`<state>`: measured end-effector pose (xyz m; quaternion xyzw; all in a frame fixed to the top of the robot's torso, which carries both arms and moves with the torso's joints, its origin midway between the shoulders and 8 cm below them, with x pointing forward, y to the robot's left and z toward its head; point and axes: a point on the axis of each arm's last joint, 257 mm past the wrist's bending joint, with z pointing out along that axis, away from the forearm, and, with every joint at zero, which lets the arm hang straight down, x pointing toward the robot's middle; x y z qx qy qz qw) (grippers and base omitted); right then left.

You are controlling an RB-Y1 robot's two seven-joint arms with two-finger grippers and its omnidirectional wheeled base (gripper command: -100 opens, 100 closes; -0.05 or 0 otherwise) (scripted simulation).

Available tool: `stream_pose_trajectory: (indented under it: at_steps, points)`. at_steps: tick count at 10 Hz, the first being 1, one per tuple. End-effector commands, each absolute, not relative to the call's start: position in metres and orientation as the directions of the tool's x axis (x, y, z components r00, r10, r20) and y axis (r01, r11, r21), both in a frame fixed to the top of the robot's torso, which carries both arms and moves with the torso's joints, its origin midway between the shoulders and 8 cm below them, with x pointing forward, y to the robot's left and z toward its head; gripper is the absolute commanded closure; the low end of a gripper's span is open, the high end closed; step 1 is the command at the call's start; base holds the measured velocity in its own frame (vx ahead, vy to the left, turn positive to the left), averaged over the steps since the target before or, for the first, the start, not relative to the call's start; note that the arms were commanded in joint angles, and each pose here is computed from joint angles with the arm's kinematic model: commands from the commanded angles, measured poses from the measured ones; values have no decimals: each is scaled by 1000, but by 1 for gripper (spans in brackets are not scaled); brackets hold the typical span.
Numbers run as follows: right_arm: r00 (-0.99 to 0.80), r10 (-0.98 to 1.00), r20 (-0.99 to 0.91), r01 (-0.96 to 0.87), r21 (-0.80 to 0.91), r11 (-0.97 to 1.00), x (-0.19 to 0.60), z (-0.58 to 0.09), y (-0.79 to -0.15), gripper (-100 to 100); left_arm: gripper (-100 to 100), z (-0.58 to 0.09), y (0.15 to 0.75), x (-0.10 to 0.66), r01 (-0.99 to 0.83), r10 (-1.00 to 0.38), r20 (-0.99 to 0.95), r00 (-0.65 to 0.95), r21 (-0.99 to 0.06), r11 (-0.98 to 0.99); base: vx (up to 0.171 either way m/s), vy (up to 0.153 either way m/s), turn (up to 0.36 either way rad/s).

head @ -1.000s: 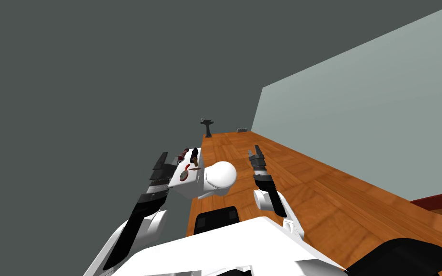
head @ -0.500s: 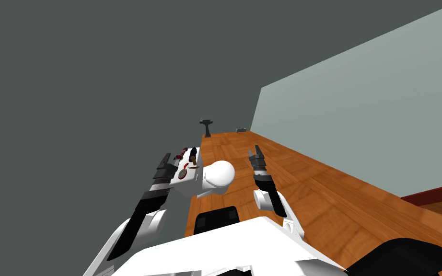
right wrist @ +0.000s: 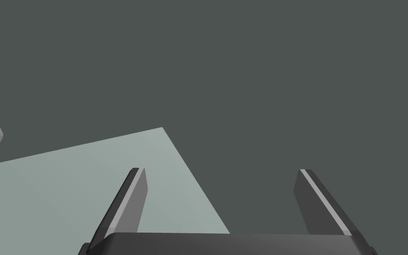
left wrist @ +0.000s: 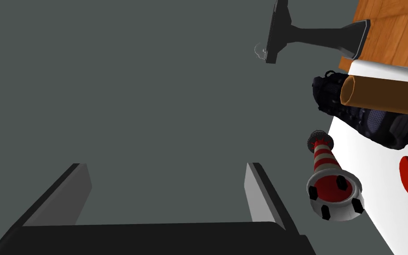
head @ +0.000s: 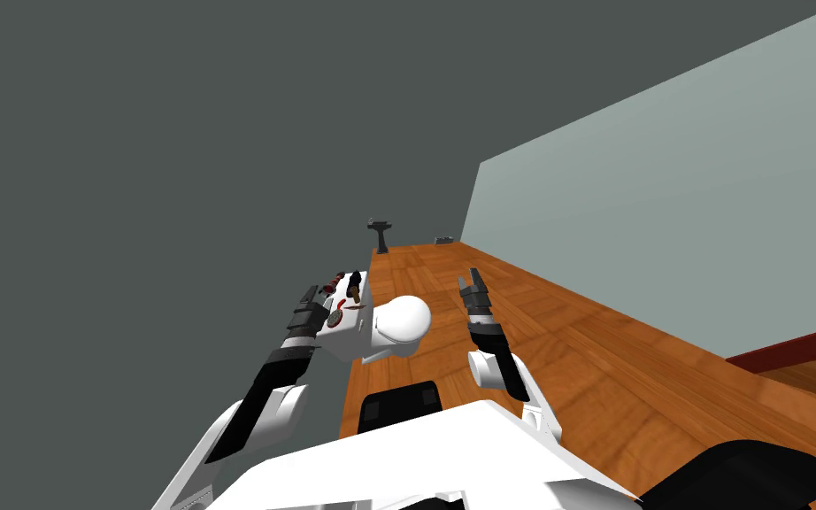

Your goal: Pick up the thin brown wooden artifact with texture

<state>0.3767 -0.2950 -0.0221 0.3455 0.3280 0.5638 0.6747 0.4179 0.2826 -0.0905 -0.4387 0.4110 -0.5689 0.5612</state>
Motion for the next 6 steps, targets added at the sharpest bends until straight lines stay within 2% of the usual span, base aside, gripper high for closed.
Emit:
stream_pose_trajectory:
  at_steps: [1, 6]
  points:
    - [149, 987, -53, -534, 836, 125, 377, -22, -295, 0, -100, -101, 285, 420, 241, -999, 49, 23, -969, -42, -33, -33, -9]
    - [149, 987, -53, -534, 836, 125, 377, -22, -295, 0, -100, -137, 293, 430, 114, -993, 105, 54, -989, -98, -33, -32, -18]
